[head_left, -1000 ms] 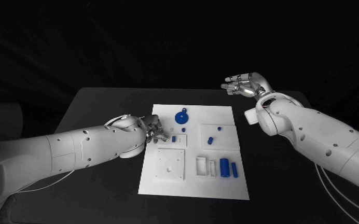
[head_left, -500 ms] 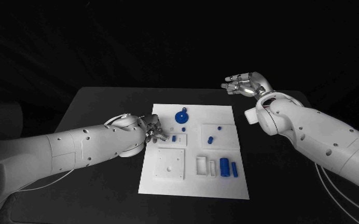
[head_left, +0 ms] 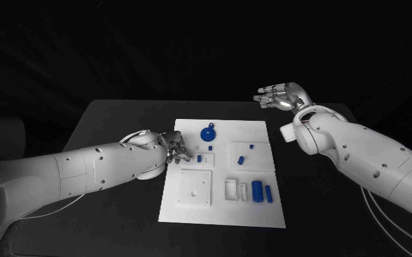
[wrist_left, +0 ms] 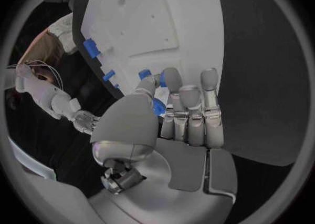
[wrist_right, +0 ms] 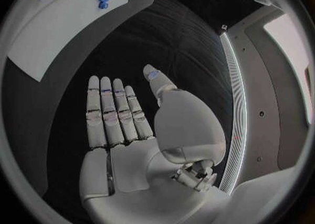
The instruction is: Assemble the parts on the task board
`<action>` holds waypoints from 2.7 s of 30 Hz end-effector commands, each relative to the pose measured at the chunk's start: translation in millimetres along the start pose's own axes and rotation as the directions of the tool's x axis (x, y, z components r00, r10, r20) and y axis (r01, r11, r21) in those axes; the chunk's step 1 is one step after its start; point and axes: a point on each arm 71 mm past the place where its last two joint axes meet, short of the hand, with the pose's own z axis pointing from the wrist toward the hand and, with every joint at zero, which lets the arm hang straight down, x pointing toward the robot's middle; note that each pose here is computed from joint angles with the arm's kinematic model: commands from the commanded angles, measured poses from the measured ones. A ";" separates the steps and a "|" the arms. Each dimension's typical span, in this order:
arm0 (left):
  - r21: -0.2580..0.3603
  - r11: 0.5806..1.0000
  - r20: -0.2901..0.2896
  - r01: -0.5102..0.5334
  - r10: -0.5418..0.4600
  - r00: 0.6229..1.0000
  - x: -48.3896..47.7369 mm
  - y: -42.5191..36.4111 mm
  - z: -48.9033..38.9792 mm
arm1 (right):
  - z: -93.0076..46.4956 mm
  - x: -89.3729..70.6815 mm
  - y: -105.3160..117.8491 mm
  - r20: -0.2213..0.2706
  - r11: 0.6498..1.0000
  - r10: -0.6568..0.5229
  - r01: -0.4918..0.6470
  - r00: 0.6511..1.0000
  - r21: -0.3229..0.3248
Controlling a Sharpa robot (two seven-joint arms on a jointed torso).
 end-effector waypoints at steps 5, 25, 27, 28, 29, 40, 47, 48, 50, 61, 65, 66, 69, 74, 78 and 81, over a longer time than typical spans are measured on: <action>-0.028 1.000 -0.025 -0.014 0.014 1.000 4.6 3.2 0.4 | -0.1 1.2 0.5 -0.014 1.000 0.000 0.000 1.000 -0.008; -0.030 1.000 -0.013 0.000 -0.001 1.000 4.2 2.0 0.8 | 0.0 1.4 0.4 -0.014 1.000 0.000 0.000 1.000 -0.007; -0.031 1.000 -0.011 0.001 -0.001 1.000 4.1 2.0 0.9 | 0.0 1.5 0.5 -0.014 1.000 0.000 0.000 1.000 -0.007; -0.031 1.000 -0.010 0.001 -0.002 1.000 4.0 2.0 0.9 | 0.0 1.5 0.5 -0.015 1.000 0.000 0.000 1.000 -0.007; -0.032 1.000 -0.009 0.002 -0.002 1.000 4.0 2.0 1.0 | 0.0 1.5 0.5 -0.015 1.000 0.000 0.000 1.000 -0.007; -0.035 0.999 -0.001 0.006 -0.006 1.000 3.4 2.0 1.4 | -0.1 1.7 0.6 -0.018 1.000 0.000 0.000 1.000 -0.009; -0.037 0.999 0.000 0.007 -0.007 1.000 3.3 2.1 1.6 | -0.2 1.6 1.1 -0.017 1.000 -0.009 0.009 1.000 -0.013; -0.038 0.999 0.000 0.007 -0.007 1.000 3.3 2.1 1.6 | -0.2 1.6 1.3 -0.017 1.000 -0.015 0.014 1.000 -0.016; -0.038 0.999 -0.001 0.007 -0.007 1.000 3.3 2.1 1.7 | -0.2 1.8 1.8 -0.017 0.999 -0.025 0.025 1.000 -0.021; -0.041 0.999 -0.006 0.006 -0.006 1.000 3.7 2.4 1.9 | -0.3 1.6 2.0 -0.018 0.999 -0.033 0.033 0.999 -0.024; -0.043 0.999 -0.005 0.008 -0.009 1.000 3.5 2.6 2.1 | -0.4 2.1 2.3 -0.019 0.999 -0.028 0.028 0.999 -0.023; -0.044 0.999 -0.005 0.009 -0.009 1.000 3.5 2.7 2.1 | -0.4 2.3 2.4 -0.020 0.999 -0.026 0.026 0.999 -0.023; -0.045 0.999 -0.005 0.009 -0.010 1.000 3.5 2.7 2.1 | -0.5 2.6 2.7 -0.021 0.999 -0.024 0.023 1.000 -0.022; -0.046 0.999 -0.006 0.012 -0.012 1.000 3.6 2.7 2.1 | -0.5 2.6 2.6 -0.020 1.000 -0.022 0.022 1.000 -0.021; -0.046 0.999 -0.006 0.015 -0.015 1.000 3.6 2.6 2.1 | -0.5 2.5 2.5 -0.020 1.000 -0.022 0.022 1.000 -0.020; -0.047 0.999 -0.008 0.017 -0.017 1.000 3.8 2.5 2.2 | -0.5 2.5 2.4 -0.020 1.000 -0.022 0.021 1.000 -0.020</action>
